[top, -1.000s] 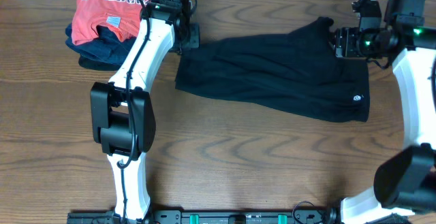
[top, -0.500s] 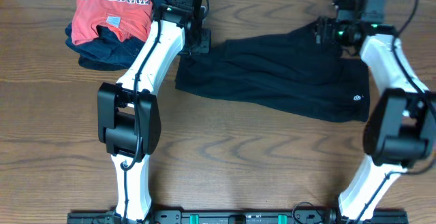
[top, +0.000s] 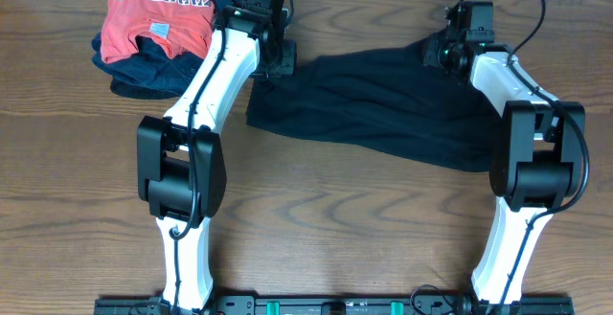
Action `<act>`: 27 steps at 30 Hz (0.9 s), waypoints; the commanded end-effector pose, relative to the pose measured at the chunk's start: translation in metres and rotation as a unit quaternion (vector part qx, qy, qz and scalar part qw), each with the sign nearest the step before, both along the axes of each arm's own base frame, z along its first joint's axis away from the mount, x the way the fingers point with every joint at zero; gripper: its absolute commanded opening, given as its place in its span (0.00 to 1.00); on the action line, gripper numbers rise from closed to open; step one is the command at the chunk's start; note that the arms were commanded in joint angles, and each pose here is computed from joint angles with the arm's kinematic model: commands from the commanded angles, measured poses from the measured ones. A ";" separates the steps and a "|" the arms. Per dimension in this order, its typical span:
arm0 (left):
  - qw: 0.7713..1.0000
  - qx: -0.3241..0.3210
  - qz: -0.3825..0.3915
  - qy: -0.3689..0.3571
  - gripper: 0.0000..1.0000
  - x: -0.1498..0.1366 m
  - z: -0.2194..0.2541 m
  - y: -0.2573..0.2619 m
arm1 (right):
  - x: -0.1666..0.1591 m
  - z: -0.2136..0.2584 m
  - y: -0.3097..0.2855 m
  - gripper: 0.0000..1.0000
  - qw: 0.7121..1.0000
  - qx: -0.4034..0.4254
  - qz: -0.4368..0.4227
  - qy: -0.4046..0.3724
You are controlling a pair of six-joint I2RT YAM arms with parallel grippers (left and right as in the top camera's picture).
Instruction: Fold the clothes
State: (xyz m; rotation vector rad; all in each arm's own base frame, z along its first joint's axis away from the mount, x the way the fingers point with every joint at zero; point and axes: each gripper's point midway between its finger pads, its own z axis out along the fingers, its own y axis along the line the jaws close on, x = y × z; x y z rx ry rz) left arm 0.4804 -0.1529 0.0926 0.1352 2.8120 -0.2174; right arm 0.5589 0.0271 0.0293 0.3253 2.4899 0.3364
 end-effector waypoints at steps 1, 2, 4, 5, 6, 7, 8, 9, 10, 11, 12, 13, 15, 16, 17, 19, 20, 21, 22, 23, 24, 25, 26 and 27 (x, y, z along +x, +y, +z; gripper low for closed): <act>1.000 -0.007 -0.004 -0.026 0.06 0.004 0.024 0.000 | 0.001 -0.015 0.002 0.30 1.000 0.001 -0.016 0.011; 1.000 -0.007 -0.004 -0.026 0.06 0.004 0.024 0.000 | 0.001 -0.016 0.002 0.27 1.000 0.001 -0.015 0.012; 1.000 -0.007 -0.004 -0.026 0.06 0.004 0.024 0.000 | 0.000 -0.018 0.003 0.22 1.000 0.002 -0.014 0.014; 1.000 -0.007 -0.004 -0.026 0.06 0.004 0.024 0.000 | 0.000 -0.019 0.003 0.22 1.000 0.002 -0.014 0.015; 1.000 -0.007 -0.004 -0.026 0.06 0.004 0.024 0.000 | -0.001 -0.021 0.003 0.22 1.000 0.002 -0.014 0.018; 1.000 -0.007 -0.004 -0.026 0.06 0.004 0.024 0.000 | -0.002 -0.022 0.003 0.22 1.000 0.003 -0.013 0.020; 1.000 -0.007 -0.004 -0.026 0.06 0.004 0.024 0.000 | -0.003 -0.024 0.004 0.22 1.000 0.005 -0.011 0.023; 1.000 -0.007 -0.004 -0.026 0.06 0.004 0.024 0.000 | -0.004 -0.026 0.006 0.22 1.000 0.009 -0.009 0.027; 1.000 -0.007 -0.004 -0.026 0.06 0.004 0.024 0.000 | -0.005 -0.027 0.006 0.23 0.999 0.010 -0.009 0.029; 1.000 -0.007 -0.004 -0.026 0.06 0.004 0.024 0.000 | -0.006 -0.029 0.007 0.25 0.999 0.009 -0.008 0.032; 1.000 -0.007 -0.004 -0.026 0.06 0.004 0.024 0.000 | -0.006 -0.029 0.008 0.27 0.999 0.010 -0.006 0.032; 1.000 -0.007 -0.004 -0.026 0.06 0.004 0.024 0.000 | -0.006 -0.029 0.010 0.31 0.999 0.011 -0.005 0.033; 1.000 -0.007 -0.004 -0.026 0.06 0.004 0.024 0.000 | -0.007 -0.029 0.014 0.35 0.999 0.010 -0.001 0.033; 1.000 -0.007 -0.004 -0.026 0.06 0.004 0.024 0.000 | -0.007 -0.029 0.016 0.37 0.999 0.010 0.001 0.032; 1.000 -0.007 -0.004 -0.026 0.06 0.004 0.024 0.000 | -0.007 -0.029 0.018 0.38 0.999 0.010 0.002 0.033; 1.000 -0.007 -0.004 -0.026 0.06 0.004 0.024 0.000 | -0.011 -0.031 0.022 0.39 0.999 0.012 0.003 0.042; 1.000 -0.007 -0.004 -0.026 0.06 0.004 0.024 0.000 | -0.012 -0.032 0.023 0.39 0.999 0.013 0.002 0.045; 1.000 -0.007 -0.004 -0.026 0.06 0.004 0.024 0.000 | -0.013 -0.034 0.024 0.39 0.999 0.013 0.002 0.048; 1.000 -0.007 -0.004 -0.026 0.06 0.004 0.024 0.000 | -0.015 -0.035 0.024 0.39 0.999 0.012 0.001 0.053; 1.000 -0.007 -0.004 -0.026 0.06 0.004 0.024 0.000 | -0.017 -0.037 0.024 0.39 0.998 0.010 -0.004 0.058; 1.000 -0.007 -0.004 -0.026 0.06 0.004 0.024 0.000 | -0.018 -0.039 0.023 0.39 0.998 0.007 -0.008 0.063; 1.000 -0.007 -0.004 -0.026 0.06 0.004 0.024 0.000 | -0.021 -0.042 0.020 0.38 0.997 0.003 -0.017 0.070; 1.000 -0.007 -0.004 -0.026 0.06 0.004 0.024 0.000 | -0.023 -0.044 0.017 0.38 0.997 -0.002 -0.025 0.075; 1.000 -0.007 -0.004 -0.026 0.06 0.004 0.024 0.000 | -0.025 -0.046 0.015 0.36 0.996 -0.008 -0.031 0.082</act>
